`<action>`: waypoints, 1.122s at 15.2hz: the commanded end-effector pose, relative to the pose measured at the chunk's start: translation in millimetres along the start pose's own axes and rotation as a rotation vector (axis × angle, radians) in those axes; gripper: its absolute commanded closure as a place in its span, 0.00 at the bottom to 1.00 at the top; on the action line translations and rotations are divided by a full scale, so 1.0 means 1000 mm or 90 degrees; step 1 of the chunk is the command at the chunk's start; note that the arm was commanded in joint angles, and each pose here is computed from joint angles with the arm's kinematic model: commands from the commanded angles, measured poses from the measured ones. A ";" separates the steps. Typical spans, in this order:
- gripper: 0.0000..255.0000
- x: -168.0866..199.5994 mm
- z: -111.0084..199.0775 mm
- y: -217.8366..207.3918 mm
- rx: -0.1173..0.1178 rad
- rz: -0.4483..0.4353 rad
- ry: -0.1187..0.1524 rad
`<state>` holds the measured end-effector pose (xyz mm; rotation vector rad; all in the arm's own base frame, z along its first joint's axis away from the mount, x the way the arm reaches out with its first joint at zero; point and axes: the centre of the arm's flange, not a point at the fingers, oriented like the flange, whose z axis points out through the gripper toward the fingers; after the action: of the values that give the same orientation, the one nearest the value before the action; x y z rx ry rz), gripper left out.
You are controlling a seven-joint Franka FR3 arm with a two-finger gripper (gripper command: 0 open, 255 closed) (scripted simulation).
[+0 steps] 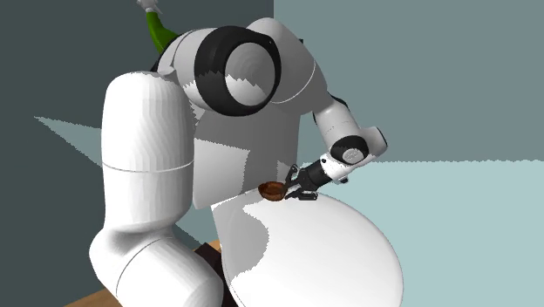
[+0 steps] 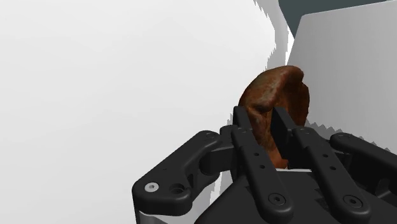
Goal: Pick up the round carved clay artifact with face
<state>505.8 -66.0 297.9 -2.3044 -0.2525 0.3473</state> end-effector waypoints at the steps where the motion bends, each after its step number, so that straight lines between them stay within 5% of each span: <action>1: 1.00 0.000 0.000 0.000 0.000 0.000 0.000; 17: 1.00 -0.013 -0.052 -0.057 0.000 0.000 0.000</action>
<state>507.0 -65.7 370.6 -2.3045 -0.2526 0.3468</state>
